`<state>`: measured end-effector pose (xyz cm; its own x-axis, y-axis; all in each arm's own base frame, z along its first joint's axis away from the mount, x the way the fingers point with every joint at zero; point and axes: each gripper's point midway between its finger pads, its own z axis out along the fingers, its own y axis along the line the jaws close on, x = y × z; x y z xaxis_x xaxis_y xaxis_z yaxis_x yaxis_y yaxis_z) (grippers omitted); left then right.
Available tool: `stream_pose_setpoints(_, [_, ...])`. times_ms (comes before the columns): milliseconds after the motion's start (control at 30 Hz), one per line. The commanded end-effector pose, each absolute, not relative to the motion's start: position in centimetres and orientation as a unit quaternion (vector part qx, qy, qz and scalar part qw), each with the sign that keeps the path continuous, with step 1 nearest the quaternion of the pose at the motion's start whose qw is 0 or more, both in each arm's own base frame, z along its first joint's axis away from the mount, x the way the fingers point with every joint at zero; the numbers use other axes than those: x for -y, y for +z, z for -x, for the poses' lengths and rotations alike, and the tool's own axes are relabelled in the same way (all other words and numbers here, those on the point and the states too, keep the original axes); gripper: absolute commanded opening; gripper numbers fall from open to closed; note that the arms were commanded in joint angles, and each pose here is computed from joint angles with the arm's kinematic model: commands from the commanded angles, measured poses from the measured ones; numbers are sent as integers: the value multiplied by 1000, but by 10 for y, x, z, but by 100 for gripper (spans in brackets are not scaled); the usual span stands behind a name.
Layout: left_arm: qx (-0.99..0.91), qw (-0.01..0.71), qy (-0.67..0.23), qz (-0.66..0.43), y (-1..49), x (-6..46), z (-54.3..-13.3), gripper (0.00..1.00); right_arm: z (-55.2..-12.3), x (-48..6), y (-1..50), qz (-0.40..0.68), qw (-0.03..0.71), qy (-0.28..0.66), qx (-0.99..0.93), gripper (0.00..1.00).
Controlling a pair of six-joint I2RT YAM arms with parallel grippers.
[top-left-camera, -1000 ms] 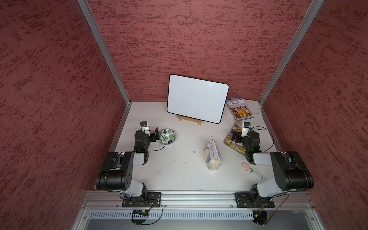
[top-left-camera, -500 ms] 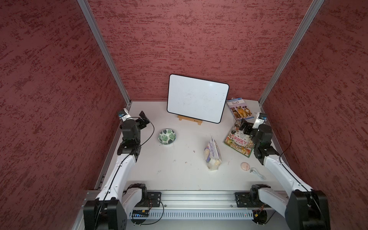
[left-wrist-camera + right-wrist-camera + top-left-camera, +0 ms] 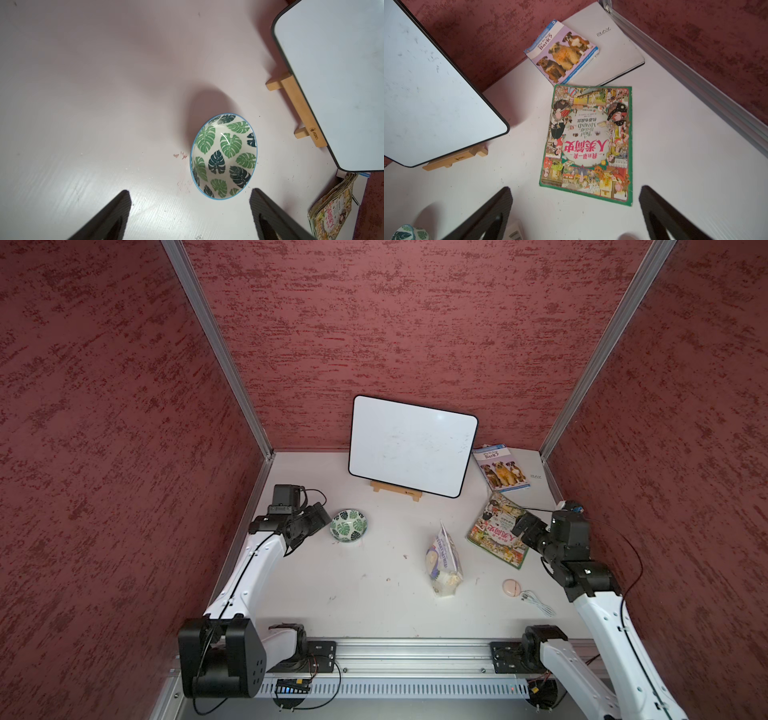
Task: Pour the oats into the breakfast bowl
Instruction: Move the bowl to the center of the board.
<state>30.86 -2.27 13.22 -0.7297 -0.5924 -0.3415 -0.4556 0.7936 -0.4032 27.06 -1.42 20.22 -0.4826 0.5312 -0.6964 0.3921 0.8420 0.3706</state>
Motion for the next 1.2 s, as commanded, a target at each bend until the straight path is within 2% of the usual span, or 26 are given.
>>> stream_pose_setpoints(0, [-928, 177, -176, 278, 110, 40, -296, 80, -261, -1, 197, -254, 396, 116, -875, 99])
stream_pose_setpoints(267, [-929, 160, -193, 272, 85, 63, -324, 66, -256, -13, 189, -237, 376, 141, -884, 99])
stream_pose_setpoints(333, [-929, 151, -190, 278, 76, 63, -331, 60, -254, -16, 187, -233, 372, 148, -886, 99])
stream_pose_setpoints(400, [-932, 138, -181, 283, 63, 62, -334, 49, -253, -18, 186, -231, 370, 151, -887, 99])
stream_pose_setpoints(500, [-932, 128, -175, 291, 51, 62, -339, 39, -251, -21, 188, -225, 371, 161, -886, 99])
stream_pose_setpoints(667, [-932, 129, -174, 291, 46, 63, -348, 35, -251, -25, 189, -219, 365, 168, -889, 99])
stream_pose_setpoints(767, [-933, 124, -169, 294, 42, 62, -351, 23, -251, -26, 187, -219, 362, 170, -890, 99])
stream_pose_setpoints(833, [-934, 118, -165, 295, 39, 62, -350, 5, -251, -29, 186, -214, 360, 177, -891, 99])
stream_pose_setpoints(867, [-934, 113, -165, 295, 37, 63, -349, 0, -250, -31, 187, -210, 359, 182, -891, 99])
stream_pose_setpoints(1167, [-951, 103, -158, 247, 59, 92, -320, 0, -237, -51, 209, -146, 335, 216, -905, 99])
